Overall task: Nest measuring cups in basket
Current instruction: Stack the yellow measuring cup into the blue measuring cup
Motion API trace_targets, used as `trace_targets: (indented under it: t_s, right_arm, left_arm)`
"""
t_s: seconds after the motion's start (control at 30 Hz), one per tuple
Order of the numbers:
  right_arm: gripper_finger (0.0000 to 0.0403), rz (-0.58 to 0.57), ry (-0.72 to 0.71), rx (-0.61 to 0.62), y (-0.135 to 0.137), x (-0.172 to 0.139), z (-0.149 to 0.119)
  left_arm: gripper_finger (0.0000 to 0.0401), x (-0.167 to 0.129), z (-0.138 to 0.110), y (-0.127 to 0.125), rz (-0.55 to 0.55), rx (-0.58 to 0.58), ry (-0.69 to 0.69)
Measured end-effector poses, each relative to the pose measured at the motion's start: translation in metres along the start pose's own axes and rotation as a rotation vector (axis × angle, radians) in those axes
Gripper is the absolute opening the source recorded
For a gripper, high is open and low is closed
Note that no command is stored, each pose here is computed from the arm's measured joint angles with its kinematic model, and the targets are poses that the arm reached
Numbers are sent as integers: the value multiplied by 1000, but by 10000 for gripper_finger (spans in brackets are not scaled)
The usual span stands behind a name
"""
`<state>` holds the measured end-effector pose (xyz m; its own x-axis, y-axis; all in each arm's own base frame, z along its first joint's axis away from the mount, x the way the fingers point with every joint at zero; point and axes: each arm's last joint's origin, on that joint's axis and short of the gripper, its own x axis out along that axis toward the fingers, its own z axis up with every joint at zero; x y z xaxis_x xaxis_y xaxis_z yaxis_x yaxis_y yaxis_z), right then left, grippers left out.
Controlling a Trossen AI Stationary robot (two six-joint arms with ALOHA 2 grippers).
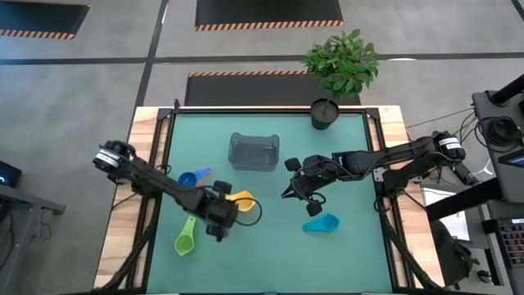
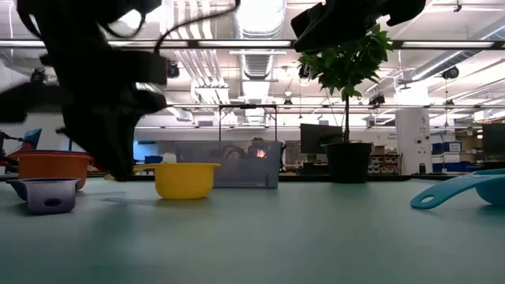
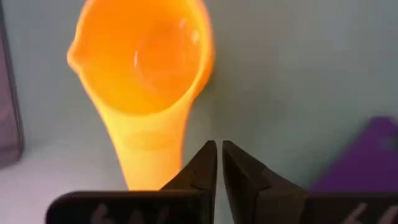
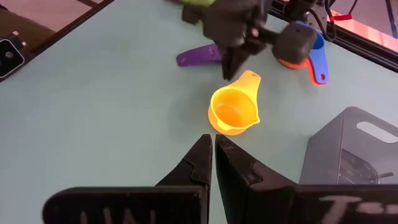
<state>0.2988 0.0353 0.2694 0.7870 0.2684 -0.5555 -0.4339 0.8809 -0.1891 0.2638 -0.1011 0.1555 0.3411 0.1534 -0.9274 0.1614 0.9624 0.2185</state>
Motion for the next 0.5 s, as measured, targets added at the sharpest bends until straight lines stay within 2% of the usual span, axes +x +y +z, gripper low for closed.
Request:
trace_targets:
  t_s: [0.1, 0.23, 0.3, 0.5]
  right_arm:
    - [9, 0, 0, 0, 0, 0, 0]
    - [9, 0, 0, 0, 0, 0, 0]
    - [9, 0, 0, 0, 0, 0, 0]
    - [9, 0, 1, 0, 0, 1, 0]
  left_arm:
    - [11, 6, -2, 7, 45, 6, 19]
    - [2, 7, -3, 21, 248, -3, 31]
    - [2, 5, -3, 27, 309, -19, 40]
    - [0, -4, 9, 27, 332, -102, -33]
